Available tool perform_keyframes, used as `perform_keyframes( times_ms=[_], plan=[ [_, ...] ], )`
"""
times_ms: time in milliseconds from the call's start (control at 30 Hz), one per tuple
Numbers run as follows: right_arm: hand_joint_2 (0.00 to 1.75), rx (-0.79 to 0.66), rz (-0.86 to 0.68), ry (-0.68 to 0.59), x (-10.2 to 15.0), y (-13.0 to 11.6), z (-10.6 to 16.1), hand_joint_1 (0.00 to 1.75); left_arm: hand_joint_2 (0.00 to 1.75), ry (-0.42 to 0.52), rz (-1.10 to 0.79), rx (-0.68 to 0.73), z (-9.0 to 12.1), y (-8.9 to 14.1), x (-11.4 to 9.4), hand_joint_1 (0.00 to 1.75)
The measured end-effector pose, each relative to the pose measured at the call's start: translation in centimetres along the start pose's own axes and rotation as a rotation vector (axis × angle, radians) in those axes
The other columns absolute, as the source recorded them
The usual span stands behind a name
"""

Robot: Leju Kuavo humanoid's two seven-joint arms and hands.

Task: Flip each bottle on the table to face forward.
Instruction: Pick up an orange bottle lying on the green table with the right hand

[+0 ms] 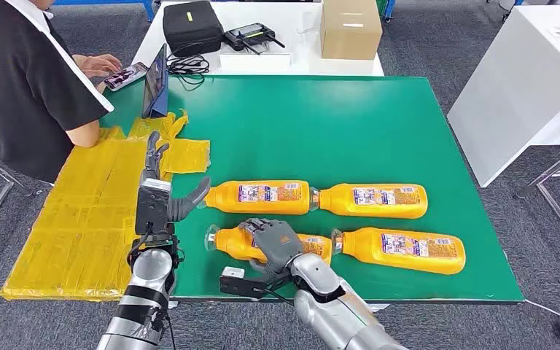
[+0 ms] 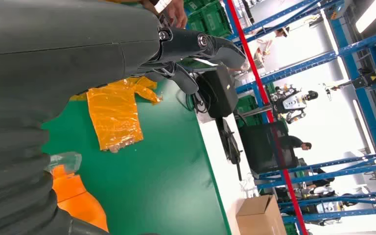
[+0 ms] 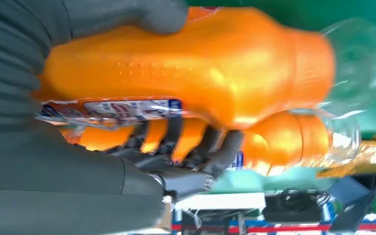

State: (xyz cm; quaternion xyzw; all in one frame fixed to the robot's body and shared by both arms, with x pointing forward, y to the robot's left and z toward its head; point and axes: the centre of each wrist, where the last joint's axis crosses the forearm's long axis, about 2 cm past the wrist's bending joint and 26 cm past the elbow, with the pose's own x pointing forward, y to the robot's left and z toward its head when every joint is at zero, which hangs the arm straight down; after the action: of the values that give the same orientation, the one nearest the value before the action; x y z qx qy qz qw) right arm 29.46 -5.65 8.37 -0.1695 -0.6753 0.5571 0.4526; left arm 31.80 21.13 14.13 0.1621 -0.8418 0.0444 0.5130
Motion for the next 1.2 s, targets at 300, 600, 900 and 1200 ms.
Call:
perform_keyframes(
  times_ms=[300,600,900,1200],
  plan=[
    [1.75,-0.289,-0.089,-0.002,1.6,-2.4,0.4,1.75,1.75,0.003,-0.004,-0.009,0.3,0.2,0.1,0.0],
    [1.75,-0.631,-0.122,-0.007,2.2,-5.2,1.7,1.75,1.75,0.01,-0.02,-0.026,0.7,0.1,0.0,0.0],
    [1.75,-0.853,-0.006,0.029,1.8,-8.3,3.2,1.75,1.75,-0.035,-0.026,-0.162,0.6,-2.3,1.3,0.0],
    [1.75,-0.948,-0.036,-0.07,0.3,-9.4,4.1,1.75,1.75,0.02,0.399,-0.534,0.1,-5.4,2.2,0.0]
  ],
)
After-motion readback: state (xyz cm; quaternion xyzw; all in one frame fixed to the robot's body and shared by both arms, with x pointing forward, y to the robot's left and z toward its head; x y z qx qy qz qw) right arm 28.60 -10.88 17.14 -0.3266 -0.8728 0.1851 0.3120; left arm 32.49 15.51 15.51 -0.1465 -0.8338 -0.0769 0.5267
